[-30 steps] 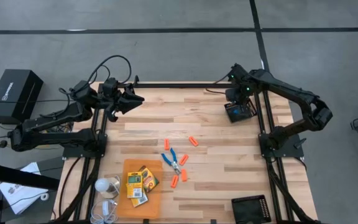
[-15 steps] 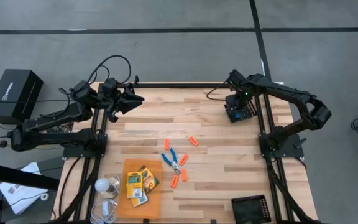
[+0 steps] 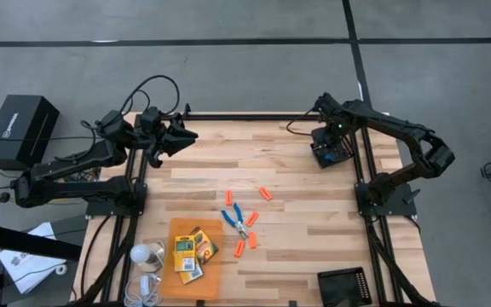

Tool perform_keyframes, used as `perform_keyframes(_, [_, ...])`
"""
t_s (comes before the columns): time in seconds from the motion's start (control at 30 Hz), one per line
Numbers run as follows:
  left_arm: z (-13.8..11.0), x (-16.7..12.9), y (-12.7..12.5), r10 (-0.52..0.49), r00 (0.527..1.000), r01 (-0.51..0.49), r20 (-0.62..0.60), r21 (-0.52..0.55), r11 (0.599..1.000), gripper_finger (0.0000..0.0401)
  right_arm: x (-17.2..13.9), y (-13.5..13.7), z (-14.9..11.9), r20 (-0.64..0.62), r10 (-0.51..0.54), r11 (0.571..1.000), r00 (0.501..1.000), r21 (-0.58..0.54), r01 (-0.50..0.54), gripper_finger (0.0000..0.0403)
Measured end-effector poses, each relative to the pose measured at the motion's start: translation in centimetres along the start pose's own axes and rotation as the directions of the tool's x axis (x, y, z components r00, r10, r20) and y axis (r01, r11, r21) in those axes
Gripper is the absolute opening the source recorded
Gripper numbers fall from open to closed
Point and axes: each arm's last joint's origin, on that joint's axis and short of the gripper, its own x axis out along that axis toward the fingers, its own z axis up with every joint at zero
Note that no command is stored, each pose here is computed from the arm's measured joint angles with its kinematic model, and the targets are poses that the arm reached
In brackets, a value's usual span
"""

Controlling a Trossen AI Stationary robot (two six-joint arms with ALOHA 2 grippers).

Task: Pick & Place School Supplies
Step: Put the bottom blue hole puncher into the top black bin, then put the blue hole puncher into the top black bin

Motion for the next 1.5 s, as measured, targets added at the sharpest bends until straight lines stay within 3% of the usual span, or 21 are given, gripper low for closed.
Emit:
perform_keyframes(0.13, [0.0,0.0,0.0,-0.001,1.000,0.001,0.000,-0.002,1.000,0.0092,0.0,0.2,0.2,0.001,0.007,0.999,1.000,0.042,-0.007,0.0016])
perform_keyframes(0.37, [0.0,0.0,0.0,-0.003,1.000,0.003,-0.002,-0.003,1.000,0.0092,0.0,0.3,0.5,0.004,0.007,0.998,1.000,0.064,-0.007,0.0103])
perform_keyframes(0.53, [0.0,0.0,0.0,-0.003,1.000,0.003,-0.003,-0.004,1.000,0.0092,0.0,0.3,0.4,0.003,0.006,0.998,1.000,0.068,-0.006,0.0140])
perform_keyframes(0.77, [0.0,0.0,0.0,-0.003,1.000,0.003,-0.002,-0.004,1.000,0.0092,0.0,0.2,0.4,-0.002,-0.008,0.996,1.000,0.084,0.008,0.0151])
perform_keyframes(0.87, [-0.1,0.1,0.1,-0.001,1.000,0.001,-0.005,-0.006,1.000,0.0092,-0.4,0.0,0.8,0.008,-0.015,0.986,1.000,0.168,0.013,0.0145])
perform_keyframes(0.97, [-0.4,0.4,0.6,0.019,1.000,-0.019,-0.022,-0.023,1.000,0.0092,-1.4,0.0,1.9,0.097,0.011,0.965,0.995,0.260,-0.036,0.0135])
perform_keyframes(1.1, [-1.0,1.0,1.9,0.084,0.996,-0.086,-0.030,-0.034,0.996,0.0092,-3.8,-0.3,4.4,0.354,0.069,0.919,0.933,0.341,-0.197,0.0121])
perform_keyframes(1.23, [-2.1,2.0,3.5,0.125,0.989,-0.131,-0.084,-0.064,0.989,0.0092,-6.4,-0.4,7.5,0.610,0.122,0.831,0.783,0.368,-0.417,0.0114])
perform_keyframes(1.37, [-3.8,2.9,5.2,0.173,0.969,-0.191,-0.175,-0.098,0.977,0.0092,-7.5,1.6,11.2,0.677,0.155,0.761,0.719,0.382,-0.524,0.0113])
perform_keyframes(1.5, [-6.5,2.9,7.2,0.294,0.888,-0.334,-0.353,-0.056,0.941,0.0092,-8.1,4.5,14.8,0.710,0.128,0.758,0.693,0.380,-0.530,0.0113])
